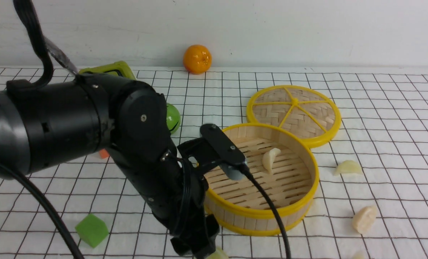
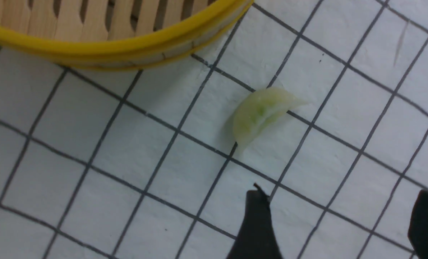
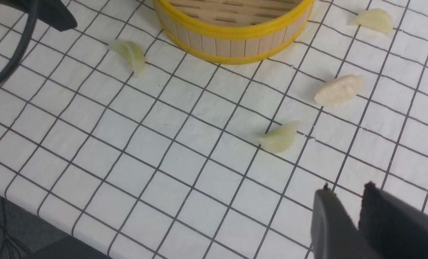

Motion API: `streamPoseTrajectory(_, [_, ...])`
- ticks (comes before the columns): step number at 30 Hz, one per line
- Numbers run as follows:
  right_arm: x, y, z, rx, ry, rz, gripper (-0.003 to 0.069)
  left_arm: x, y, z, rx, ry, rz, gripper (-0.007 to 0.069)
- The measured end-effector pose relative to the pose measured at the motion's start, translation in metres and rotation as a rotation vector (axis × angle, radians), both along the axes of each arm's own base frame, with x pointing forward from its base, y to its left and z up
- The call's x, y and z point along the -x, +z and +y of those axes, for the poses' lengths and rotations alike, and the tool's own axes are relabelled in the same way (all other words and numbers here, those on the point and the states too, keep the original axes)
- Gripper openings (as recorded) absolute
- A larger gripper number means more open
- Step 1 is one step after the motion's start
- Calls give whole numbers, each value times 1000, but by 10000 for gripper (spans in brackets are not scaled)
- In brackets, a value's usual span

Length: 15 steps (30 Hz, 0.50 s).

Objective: Put the dumplings into the steamer on the table with the white tablecloth.
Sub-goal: 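Reach for and grasp a dumpling on the table with the left gripper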

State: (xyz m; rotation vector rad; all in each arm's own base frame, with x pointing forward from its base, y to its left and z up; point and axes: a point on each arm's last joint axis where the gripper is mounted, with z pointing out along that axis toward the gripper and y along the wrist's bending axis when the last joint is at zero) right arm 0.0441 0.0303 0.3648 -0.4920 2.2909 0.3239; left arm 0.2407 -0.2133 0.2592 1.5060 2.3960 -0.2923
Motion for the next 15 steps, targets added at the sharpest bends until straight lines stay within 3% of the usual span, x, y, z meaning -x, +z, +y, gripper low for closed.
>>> streamPoseTrajectory(7, [0,0,0,1,1,3,146,-9,-30,-8,-71,-220,-5,523])
streamPoseTrajectory(15, [0,0,0,1,1,4,146,-23,-63,-18,-93,-264,-10,523])
